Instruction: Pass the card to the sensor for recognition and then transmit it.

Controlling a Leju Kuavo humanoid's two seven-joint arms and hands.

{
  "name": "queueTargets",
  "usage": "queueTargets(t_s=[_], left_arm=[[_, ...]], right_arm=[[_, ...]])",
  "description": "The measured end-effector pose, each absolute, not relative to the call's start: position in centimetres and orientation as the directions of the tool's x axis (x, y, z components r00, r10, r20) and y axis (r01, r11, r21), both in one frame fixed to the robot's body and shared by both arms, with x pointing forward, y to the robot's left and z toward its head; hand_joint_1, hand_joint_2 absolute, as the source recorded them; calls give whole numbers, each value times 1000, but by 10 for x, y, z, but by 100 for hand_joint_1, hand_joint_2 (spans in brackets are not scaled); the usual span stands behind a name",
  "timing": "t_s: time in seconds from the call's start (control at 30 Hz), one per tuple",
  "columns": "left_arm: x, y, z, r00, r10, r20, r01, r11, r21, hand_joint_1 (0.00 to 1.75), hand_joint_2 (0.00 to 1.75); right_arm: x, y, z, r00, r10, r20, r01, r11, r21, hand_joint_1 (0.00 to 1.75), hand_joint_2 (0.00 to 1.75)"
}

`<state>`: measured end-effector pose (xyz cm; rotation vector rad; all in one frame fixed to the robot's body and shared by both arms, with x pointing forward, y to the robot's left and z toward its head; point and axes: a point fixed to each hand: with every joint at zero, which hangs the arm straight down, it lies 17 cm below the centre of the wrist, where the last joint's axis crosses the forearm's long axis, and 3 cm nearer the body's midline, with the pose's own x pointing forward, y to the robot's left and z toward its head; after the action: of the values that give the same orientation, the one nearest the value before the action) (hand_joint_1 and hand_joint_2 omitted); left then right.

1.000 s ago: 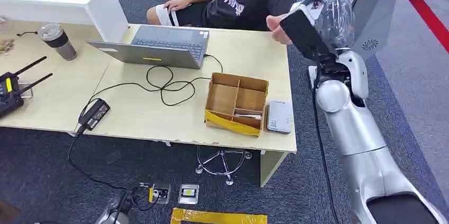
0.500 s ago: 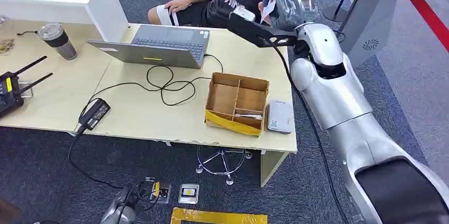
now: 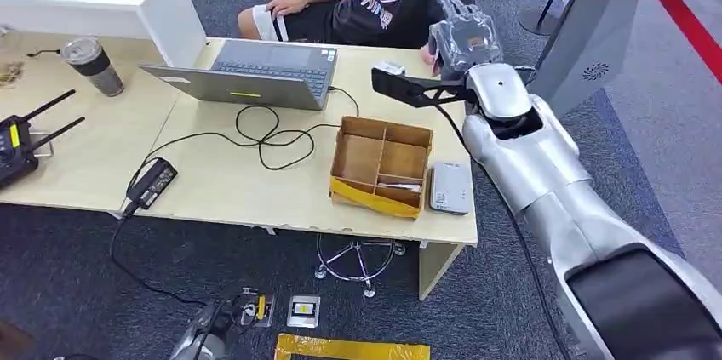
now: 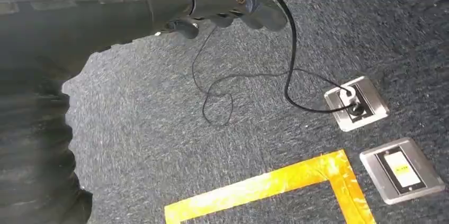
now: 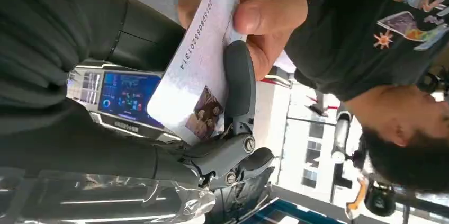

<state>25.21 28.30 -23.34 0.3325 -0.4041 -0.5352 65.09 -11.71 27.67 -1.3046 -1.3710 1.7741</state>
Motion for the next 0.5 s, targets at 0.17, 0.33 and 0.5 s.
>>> queueTargets(t_s=[0.17,0.33,0.5], left_arm=[[251,278,-234,781,-556,283,430,809,401,0,175],[247,277,-235,783,-557,279,435,809,396,0,175],[245,277,-236,783,-557,277,436,809,394,0,175]], right_arm=[[653,-132,266,-369,846,-385,112,-371,-922,175,175],[657,-154,259,-329,858,-395,94,-387,-917,175,175],[659,-168,253,-312,861,-403,82,-398,-914,0,175]])
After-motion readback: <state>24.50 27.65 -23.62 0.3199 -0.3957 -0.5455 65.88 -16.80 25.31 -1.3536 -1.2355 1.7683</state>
